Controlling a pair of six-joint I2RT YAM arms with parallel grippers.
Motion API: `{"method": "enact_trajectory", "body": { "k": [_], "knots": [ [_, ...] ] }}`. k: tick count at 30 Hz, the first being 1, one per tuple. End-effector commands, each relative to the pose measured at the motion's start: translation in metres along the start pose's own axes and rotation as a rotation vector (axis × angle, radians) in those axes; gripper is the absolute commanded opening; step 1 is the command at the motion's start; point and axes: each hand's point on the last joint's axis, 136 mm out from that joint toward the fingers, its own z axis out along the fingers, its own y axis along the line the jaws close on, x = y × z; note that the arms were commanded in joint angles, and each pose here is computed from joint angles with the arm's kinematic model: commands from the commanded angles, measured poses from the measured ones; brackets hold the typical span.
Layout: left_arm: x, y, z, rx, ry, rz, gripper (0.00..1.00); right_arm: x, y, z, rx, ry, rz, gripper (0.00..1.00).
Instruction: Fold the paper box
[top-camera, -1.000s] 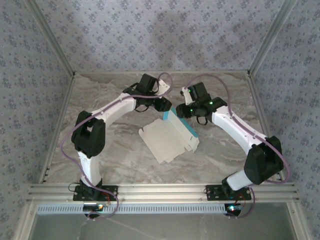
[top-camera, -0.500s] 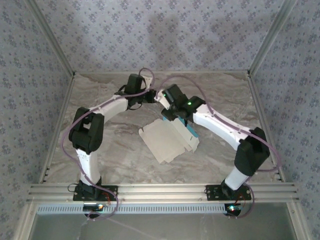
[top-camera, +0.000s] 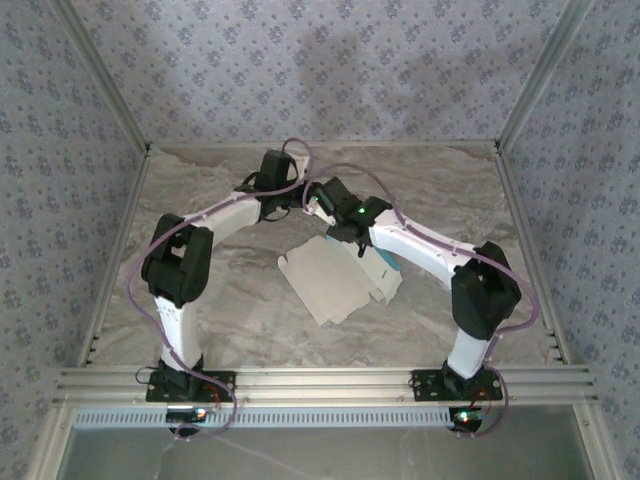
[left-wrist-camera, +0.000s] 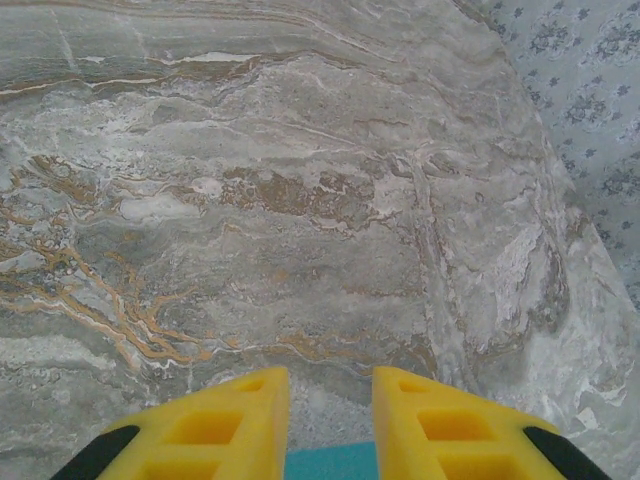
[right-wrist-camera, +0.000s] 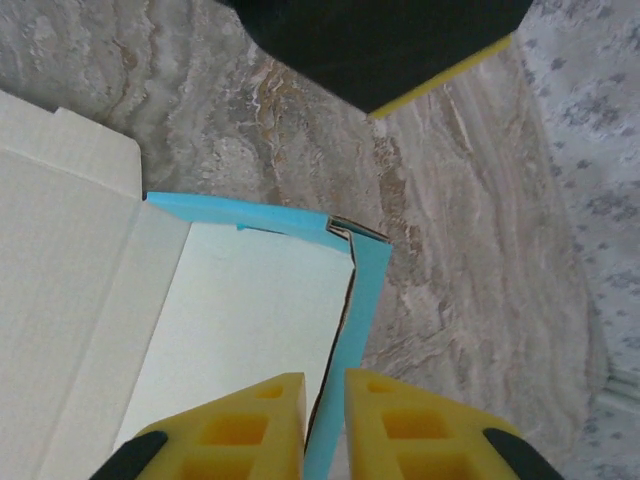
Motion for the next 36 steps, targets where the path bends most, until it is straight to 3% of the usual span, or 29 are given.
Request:
{"method": "enact_trajectory", "body": {
  "k": [1,10,23,36],
  "knots": [
    [-0.004,-0.007,0.000,-0.002,-0.032,-0.017,0.27,0.003,-0.003,0.011,0.045,0.009,-0.089,0.15],
    [0.008,0.009,-0.012,-0.085,-0.051,-0.106,0.25,0.000,-0.009,0.007,0.073,-0.139,-0.159,0.10],
    [0.009,-0.016,-0.036,0.017,-0.108,-0.156,0.23,0.000,0.007,-0.007,0.064,-0.299,-0.362,0.04],
    [0.030,-0.023,-0.028,0.032,-0.051,-0.184,0.17,0.001,0.011,-0.010,0.066,-0.300,-0.375,0.00]
  ]
}}
